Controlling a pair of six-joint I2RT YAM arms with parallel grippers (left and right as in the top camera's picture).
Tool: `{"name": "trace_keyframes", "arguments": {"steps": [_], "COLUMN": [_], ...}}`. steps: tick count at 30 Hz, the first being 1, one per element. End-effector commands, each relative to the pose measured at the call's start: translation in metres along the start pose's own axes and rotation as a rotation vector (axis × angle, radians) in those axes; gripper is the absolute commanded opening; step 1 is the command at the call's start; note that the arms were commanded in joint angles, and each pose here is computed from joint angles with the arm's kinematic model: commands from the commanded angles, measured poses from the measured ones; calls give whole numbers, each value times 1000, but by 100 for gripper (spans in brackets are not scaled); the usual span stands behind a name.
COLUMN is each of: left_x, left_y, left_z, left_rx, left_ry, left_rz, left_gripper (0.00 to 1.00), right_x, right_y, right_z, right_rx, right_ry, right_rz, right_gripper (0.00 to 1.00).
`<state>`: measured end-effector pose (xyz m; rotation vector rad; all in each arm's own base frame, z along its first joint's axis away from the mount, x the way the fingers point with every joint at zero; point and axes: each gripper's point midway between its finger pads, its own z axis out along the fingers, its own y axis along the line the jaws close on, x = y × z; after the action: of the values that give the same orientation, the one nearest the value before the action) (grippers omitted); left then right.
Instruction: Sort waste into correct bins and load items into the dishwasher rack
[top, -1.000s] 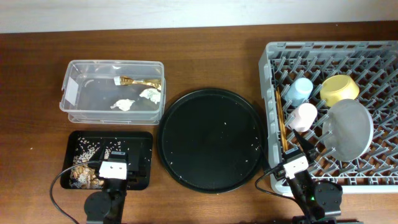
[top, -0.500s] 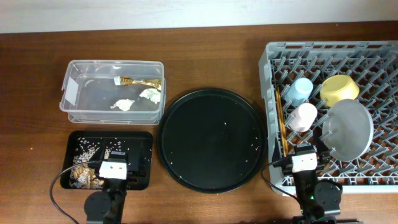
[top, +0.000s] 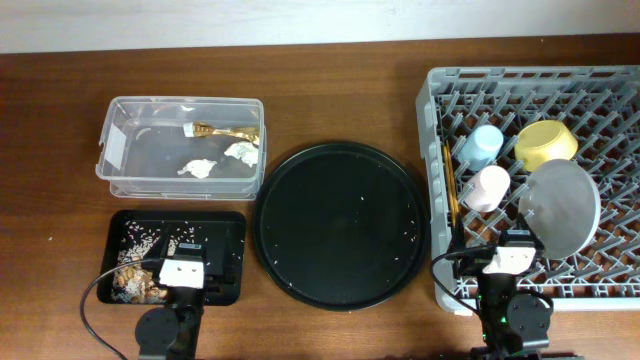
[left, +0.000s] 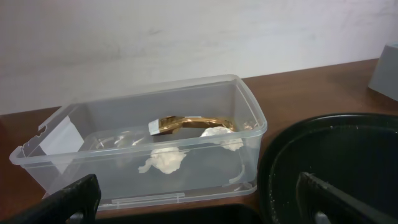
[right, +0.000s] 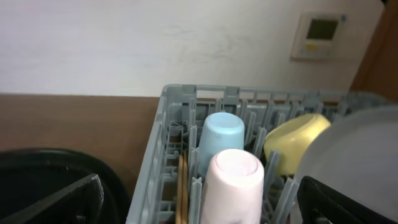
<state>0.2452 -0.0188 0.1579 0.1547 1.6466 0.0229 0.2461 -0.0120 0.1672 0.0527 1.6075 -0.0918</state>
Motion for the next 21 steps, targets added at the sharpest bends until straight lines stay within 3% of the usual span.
{"name": "trace_keyframes", "arguments": {"steps": [1, 21], "left_x": [2, 2], "left_y": [0, 0], "left_z": [0, 0], "left_rx": [-3, -3], "left_ry": [-3, -3], "left_rz": [13, 13], "left_gripper": [99, 99], "right_x": [1, 8], "right_y": [-7, -7], "right_z": [0, 0], "right_rx": [38, 38], "right_ry": [-2, 28], "right_rz": [83, 78], "right_gripper": [98, 98]}}
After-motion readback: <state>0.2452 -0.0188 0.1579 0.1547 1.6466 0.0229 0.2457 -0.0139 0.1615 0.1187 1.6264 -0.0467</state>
